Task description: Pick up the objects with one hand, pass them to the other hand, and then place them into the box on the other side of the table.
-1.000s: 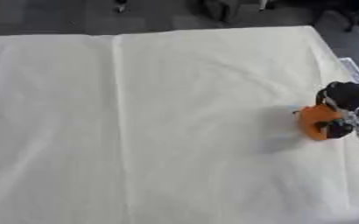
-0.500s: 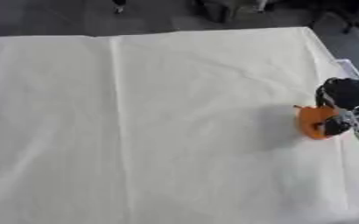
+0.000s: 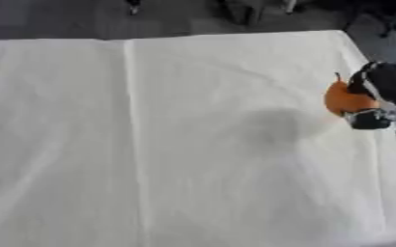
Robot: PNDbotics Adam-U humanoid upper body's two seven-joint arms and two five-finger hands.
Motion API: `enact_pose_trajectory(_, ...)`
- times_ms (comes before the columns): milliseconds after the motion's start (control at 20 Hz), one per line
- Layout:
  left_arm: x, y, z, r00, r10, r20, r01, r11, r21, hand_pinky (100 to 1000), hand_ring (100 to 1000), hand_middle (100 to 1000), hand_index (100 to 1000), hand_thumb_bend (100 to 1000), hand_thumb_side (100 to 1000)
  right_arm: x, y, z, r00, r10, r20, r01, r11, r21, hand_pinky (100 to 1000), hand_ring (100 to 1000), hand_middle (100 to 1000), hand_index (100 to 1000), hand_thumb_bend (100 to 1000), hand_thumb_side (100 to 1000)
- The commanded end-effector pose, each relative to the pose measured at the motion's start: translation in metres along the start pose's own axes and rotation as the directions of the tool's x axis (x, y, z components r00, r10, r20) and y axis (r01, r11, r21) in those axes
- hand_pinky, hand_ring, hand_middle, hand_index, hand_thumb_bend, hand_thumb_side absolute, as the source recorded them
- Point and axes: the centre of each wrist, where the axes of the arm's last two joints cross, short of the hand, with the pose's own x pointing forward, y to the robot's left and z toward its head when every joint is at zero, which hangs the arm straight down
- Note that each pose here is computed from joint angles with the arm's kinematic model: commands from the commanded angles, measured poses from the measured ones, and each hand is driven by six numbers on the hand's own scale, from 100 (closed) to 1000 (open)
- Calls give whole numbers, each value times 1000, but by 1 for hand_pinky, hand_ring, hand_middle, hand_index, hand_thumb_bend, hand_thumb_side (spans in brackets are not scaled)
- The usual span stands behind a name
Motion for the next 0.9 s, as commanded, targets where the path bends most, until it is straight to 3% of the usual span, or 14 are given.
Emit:
enact_pose_trajectory(50,10,5,-2,999,-22,34,22,1000,-4,860,757,657,773,129,837,13,-26,3,996,-70,53,74,996,-59,749,579,506,480,100,100)
enact_pose_trajectory(250,12,4,-4,999,-26,36,27,999,-19,859,756,687,778,123,835,45,-37,8,957,-227,181,245,966,-79,734,550,524,503,100,100)
enact_pose_trajectory(450,16,2,-7,999,-34,34,35,998,-52,859,760,707,786,120,839,84,-45,11,869,-361,338,418,901,-112,723,529,535,515,100,100)
enact_pose_trajectory(650,21,0,-10,998,-58,17,59,994,-96,857,762,724,796,106,842,109,-44,8,788,-413,457,515,849,-120,714,510,536,517,100,100)
enact_pose_trajectory(900,32,-5,-16,993,-119,6,118,969,-218,856,764,745,813,100,841,137,-42,6,702,-418,577,568,817,-99,709,501,538,519,100,100)
